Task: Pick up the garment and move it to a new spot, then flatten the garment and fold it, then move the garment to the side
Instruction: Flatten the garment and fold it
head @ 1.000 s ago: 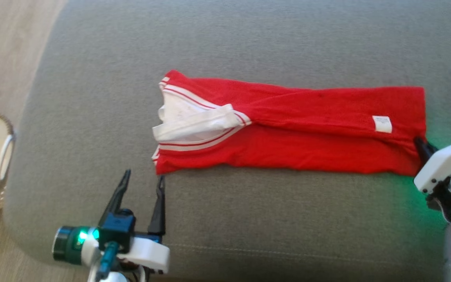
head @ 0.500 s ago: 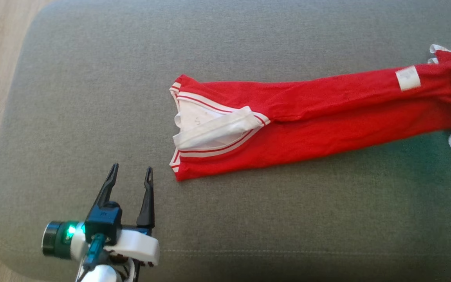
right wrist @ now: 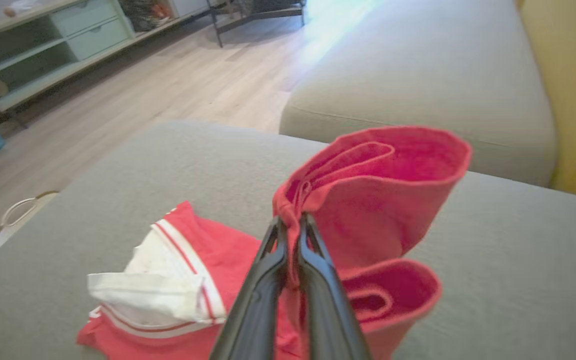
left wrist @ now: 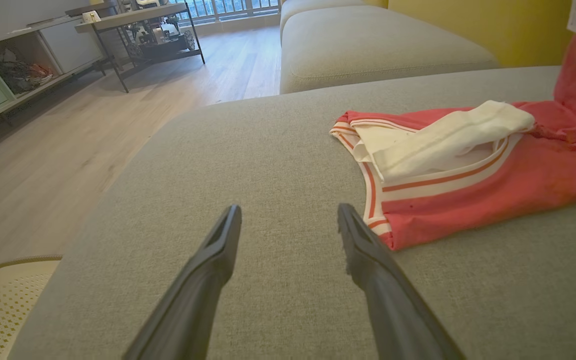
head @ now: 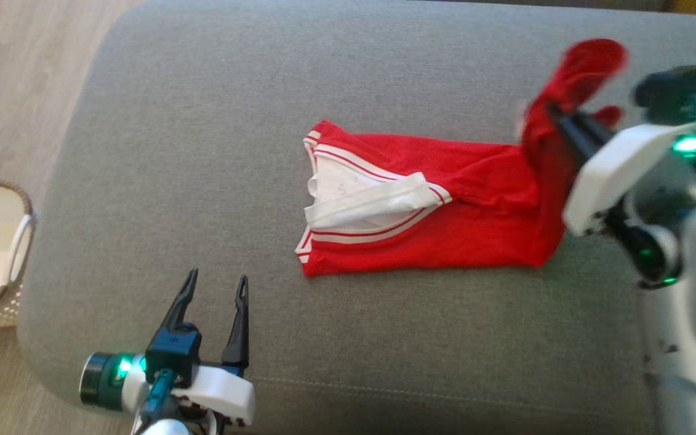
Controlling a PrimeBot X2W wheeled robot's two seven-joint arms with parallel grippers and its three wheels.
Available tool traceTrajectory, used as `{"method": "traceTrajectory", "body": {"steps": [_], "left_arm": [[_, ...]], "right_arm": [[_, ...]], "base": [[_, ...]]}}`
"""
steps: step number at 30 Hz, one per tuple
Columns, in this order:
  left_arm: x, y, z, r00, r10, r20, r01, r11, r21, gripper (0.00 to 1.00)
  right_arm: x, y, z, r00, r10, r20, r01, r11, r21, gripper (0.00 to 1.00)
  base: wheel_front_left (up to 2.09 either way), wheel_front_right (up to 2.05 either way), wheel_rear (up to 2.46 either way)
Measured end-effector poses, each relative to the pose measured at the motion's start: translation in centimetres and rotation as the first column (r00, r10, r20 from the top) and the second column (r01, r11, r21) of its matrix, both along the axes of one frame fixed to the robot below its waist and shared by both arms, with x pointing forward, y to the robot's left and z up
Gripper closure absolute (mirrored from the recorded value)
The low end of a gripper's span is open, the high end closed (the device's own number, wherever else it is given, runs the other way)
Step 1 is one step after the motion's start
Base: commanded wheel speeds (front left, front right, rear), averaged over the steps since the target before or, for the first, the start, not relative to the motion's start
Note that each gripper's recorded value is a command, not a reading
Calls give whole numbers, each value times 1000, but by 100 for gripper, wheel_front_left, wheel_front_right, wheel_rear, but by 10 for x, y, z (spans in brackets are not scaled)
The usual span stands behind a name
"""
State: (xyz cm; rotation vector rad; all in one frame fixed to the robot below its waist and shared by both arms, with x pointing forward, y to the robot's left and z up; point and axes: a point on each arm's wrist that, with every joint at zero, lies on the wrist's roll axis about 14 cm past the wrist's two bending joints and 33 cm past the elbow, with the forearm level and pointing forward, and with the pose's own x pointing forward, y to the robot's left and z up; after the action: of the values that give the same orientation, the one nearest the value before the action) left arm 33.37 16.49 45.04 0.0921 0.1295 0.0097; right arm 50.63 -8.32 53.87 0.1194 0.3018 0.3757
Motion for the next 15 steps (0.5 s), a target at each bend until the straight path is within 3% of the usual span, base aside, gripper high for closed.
{"method": "traceTrajectory", "body": {"steps": [7,15], "left_arm": [[-11,4,-1,1000,25,-10,-25,999,-20,0],[-19,9,-2,998,61,-13,-61,998,-32,0]], "right_arm": [[-21,80,-9,979,204,-31,-202,978,44,100],[-50,142,-41,921,372,-114,-355,924,145,100]], "base": [[0,0,0],[0,0,0]]}}
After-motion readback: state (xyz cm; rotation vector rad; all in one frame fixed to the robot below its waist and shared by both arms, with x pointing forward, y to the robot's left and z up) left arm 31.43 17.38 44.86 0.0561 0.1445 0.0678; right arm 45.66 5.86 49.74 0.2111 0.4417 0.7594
